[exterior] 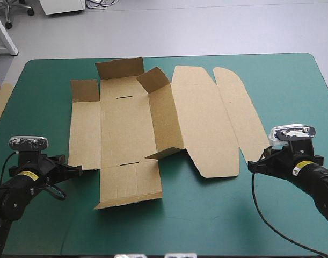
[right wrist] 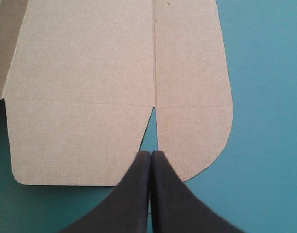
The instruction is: Fold the box
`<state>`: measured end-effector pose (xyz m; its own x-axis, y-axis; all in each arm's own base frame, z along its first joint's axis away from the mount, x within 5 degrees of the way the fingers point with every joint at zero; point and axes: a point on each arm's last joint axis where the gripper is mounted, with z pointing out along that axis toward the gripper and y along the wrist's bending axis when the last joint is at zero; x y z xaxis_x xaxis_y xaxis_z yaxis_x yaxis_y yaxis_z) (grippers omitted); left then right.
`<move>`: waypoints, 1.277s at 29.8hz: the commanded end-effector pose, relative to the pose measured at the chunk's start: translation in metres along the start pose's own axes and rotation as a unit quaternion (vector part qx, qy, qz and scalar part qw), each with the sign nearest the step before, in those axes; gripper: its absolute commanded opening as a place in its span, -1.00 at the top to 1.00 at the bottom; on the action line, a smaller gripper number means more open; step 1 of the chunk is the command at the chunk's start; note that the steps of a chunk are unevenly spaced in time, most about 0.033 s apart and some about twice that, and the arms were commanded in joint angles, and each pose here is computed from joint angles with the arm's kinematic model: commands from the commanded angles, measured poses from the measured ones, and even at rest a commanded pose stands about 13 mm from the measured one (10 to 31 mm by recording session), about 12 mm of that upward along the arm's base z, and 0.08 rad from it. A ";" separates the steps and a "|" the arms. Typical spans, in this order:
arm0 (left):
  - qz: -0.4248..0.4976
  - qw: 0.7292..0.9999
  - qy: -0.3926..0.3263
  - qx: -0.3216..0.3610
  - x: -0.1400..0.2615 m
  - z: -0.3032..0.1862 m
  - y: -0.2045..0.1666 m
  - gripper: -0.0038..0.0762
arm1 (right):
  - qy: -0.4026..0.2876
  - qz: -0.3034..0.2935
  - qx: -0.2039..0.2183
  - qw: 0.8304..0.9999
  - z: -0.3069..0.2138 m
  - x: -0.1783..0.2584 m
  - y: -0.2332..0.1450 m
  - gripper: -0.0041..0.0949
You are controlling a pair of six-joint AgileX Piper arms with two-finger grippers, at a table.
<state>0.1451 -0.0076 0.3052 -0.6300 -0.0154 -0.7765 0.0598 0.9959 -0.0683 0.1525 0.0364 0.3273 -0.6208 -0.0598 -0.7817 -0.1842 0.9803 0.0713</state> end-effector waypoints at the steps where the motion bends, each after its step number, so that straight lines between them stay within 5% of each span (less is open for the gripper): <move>1: -0.006 0.999 -0.052 0.000 -0.016 -0.007 -0.001 0.93 | -0.043 -0.006 -0.004 0.999 -0.007 -0.014 0.002 0.94; 21: -0.013 0.998 -0.061 -0.003 -0.021 -0.005 0.000 0.93 | -0.043 -0.005 -0.005 0.999 -0.007 -0.014 0.002 0.94; 27: -0.024 0.995 -0.081 -0.062 -0.064 -0.009 0.021 0.90 | -0.041 -0.018 -0.004 0.999 -0.005 -0.014 0.002 0.94; 38: -0.096 0.993 -0.012 -0.063 -0.101 0.039 0.044 0.19 | -0.032 -0.019 -0.003 0.999 0.002 -0.015 0.002 0.94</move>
<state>0.2318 0.0286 0.3468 -0.6527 -0.1350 -0.7455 -0.1182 0.9901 -0.0758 0.1590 0.0381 0.3223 -0.6392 -0.0871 -0.7641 -0.1985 0.9786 0.0544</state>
